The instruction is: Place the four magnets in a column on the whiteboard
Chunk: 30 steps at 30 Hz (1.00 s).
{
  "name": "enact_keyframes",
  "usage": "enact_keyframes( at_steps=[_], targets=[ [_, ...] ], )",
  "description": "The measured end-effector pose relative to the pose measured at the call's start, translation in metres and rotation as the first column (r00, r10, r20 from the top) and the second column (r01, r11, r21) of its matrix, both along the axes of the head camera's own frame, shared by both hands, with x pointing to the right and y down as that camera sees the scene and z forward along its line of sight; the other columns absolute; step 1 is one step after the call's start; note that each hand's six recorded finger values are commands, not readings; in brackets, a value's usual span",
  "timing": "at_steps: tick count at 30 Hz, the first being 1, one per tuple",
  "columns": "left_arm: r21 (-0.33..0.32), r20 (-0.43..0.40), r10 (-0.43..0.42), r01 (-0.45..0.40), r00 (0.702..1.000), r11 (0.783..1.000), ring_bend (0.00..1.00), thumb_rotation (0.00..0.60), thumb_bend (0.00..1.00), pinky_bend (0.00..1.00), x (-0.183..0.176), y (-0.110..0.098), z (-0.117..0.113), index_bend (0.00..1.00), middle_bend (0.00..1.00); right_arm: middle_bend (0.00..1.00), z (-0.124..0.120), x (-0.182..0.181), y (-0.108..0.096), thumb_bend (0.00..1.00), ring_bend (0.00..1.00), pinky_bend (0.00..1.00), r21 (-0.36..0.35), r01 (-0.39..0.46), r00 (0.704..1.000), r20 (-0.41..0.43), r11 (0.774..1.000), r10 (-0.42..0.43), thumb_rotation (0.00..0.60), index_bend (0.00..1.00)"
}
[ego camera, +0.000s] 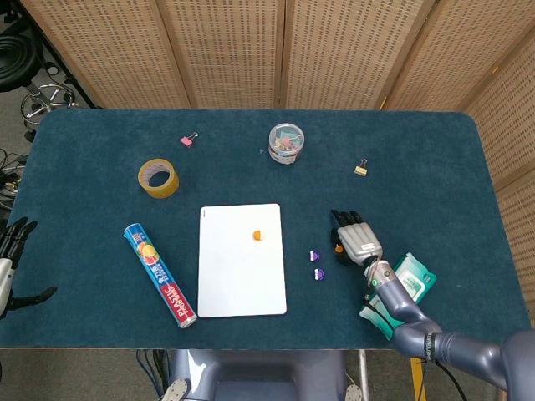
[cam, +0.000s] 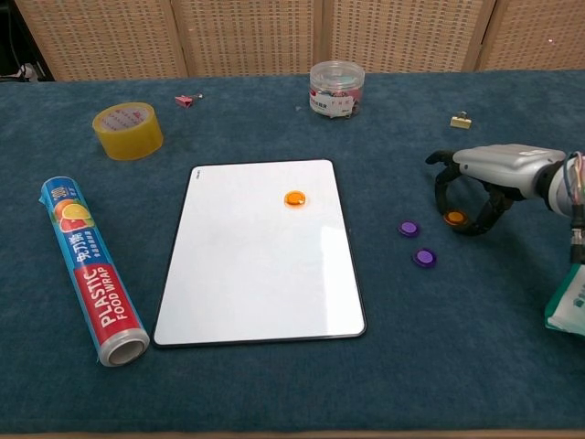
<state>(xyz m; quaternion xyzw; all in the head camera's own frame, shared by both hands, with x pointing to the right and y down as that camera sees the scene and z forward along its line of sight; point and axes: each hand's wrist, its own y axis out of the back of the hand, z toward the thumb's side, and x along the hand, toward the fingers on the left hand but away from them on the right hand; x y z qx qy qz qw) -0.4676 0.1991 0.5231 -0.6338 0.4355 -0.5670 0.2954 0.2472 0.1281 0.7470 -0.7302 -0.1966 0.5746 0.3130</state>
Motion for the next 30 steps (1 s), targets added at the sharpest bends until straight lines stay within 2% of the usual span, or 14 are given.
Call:
enact_keyframes(
  at_steps=[15, 22, 30],
  targets=[
    [-0.001, -0.003, 0.002, -0.002, 1.0, 1.0, 0.0, 0.6, 0.0, 0.0, 0.001, 0.0, 0.0, 0.0, 0.0, 0.0, -0.016, -0.021, -0.005, 0.37, 0.0, 0.0, 0.049, 0.014, 0.998, 0.065, 0.999, -0.017, 0.6, 0.56],
    [-0.002, -0.008, 0.006, -0.006, 1.0, 1.0, 0.0, 0.6, 0.0, 0.0, 0.002, 0.001, 0.0, 0.0, 0.0, 0.0, -0.029, -0.072, -0.008, 0.37, 0.0, 0.0, 0.066, 0.056, 0.986, 0.154, 0.996, -0.066, 0.6, 0.56],
    [0.002, -0.017, 0.001, -0.001, 1.0, 1.0, 0.0, 0.6, 0.0, 0.0, 0.0, 0.001, -0.003, 0.0, 0.0, 0.0, -0.029, -0.14, -0.006, 0.37, 0.0, 0.0, 0.071, 0.096, 0.966, 0.232, 0.993, -0.11, 0.6, 0.57]
  ],
)
